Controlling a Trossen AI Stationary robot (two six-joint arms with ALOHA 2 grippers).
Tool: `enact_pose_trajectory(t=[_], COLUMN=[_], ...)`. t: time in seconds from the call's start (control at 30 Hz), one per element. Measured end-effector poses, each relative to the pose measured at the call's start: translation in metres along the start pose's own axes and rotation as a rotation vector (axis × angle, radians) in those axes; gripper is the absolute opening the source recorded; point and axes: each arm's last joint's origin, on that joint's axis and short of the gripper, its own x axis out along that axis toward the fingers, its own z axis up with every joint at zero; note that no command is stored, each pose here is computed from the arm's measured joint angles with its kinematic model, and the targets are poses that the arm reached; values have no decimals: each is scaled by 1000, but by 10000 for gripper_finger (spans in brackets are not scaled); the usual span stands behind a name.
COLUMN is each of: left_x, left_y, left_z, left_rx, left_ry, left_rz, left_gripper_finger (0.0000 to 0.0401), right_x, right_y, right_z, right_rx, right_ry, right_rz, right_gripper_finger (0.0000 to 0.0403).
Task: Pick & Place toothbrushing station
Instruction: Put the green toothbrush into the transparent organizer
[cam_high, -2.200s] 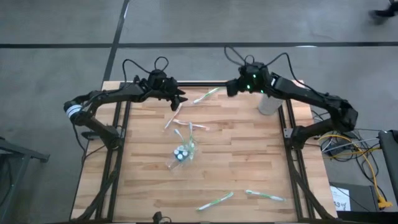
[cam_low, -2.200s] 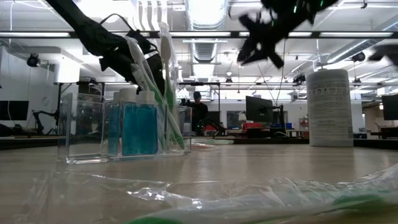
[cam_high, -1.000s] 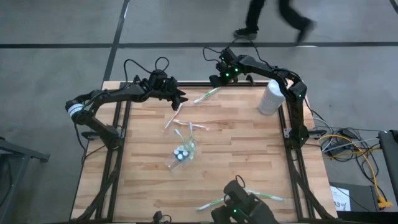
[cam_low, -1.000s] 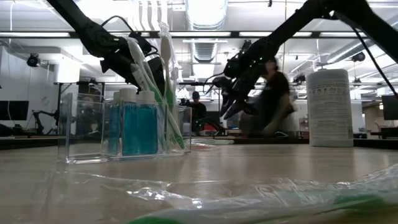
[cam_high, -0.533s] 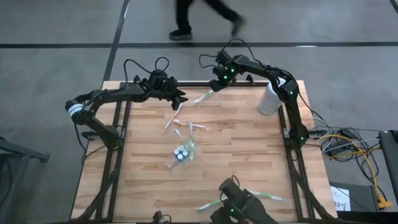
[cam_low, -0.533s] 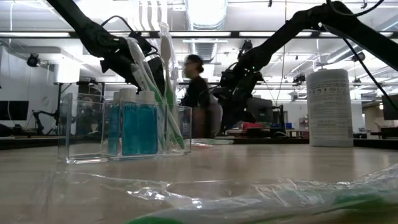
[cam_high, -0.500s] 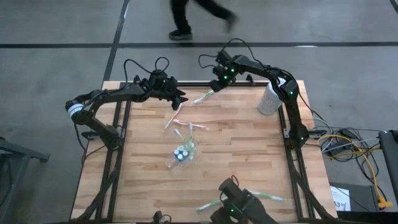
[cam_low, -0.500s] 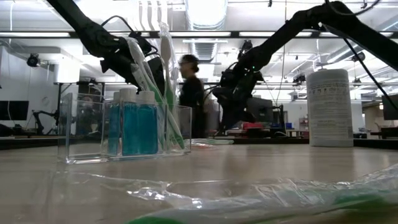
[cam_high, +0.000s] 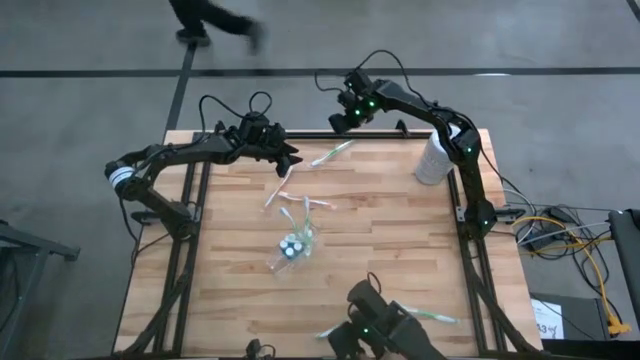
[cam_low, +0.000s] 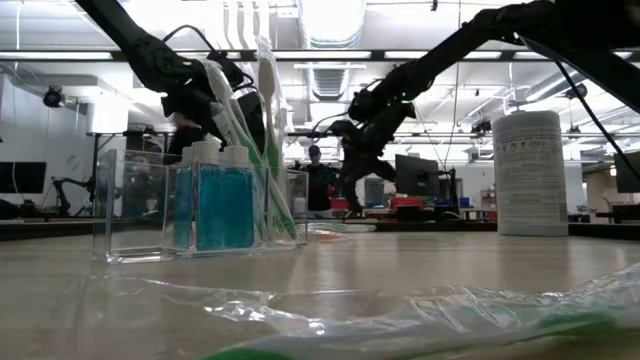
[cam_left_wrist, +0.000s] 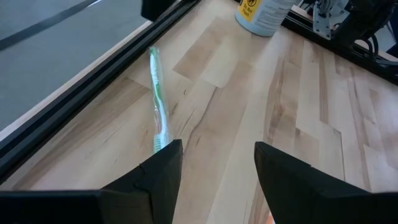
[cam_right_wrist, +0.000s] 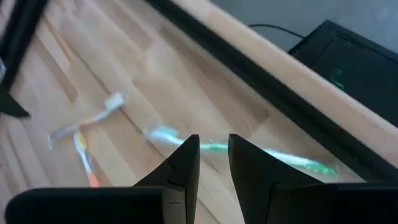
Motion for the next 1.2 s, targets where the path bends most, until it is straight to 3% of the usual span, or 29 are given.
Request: enact_pose_trajectory(t=[0.23, 0.73, 1.03, 1.2], left_x=[0, 0, 0, 0], left_y=[0, 0, 0, 0], left_z=[0, 0, 0, 0], left_rx=[-1, -2, -2, -2], left_ry=[0, 0, 1, 1], left_rz=[0, 0, -1, -1], left_gripper_finger=[204, 204, 204, 204], right_x=[-11, -8, -7, -4], right_y=[11, 20, 30, 40], right_z=[15, 11, 5, 0], right_rx=[-55, -44, -39, -23], right_ry=[-89, -49, 53, 90], right_rz=[25, 94, 322, 340], right_gripper_finger=[82, 95, 133, 154])
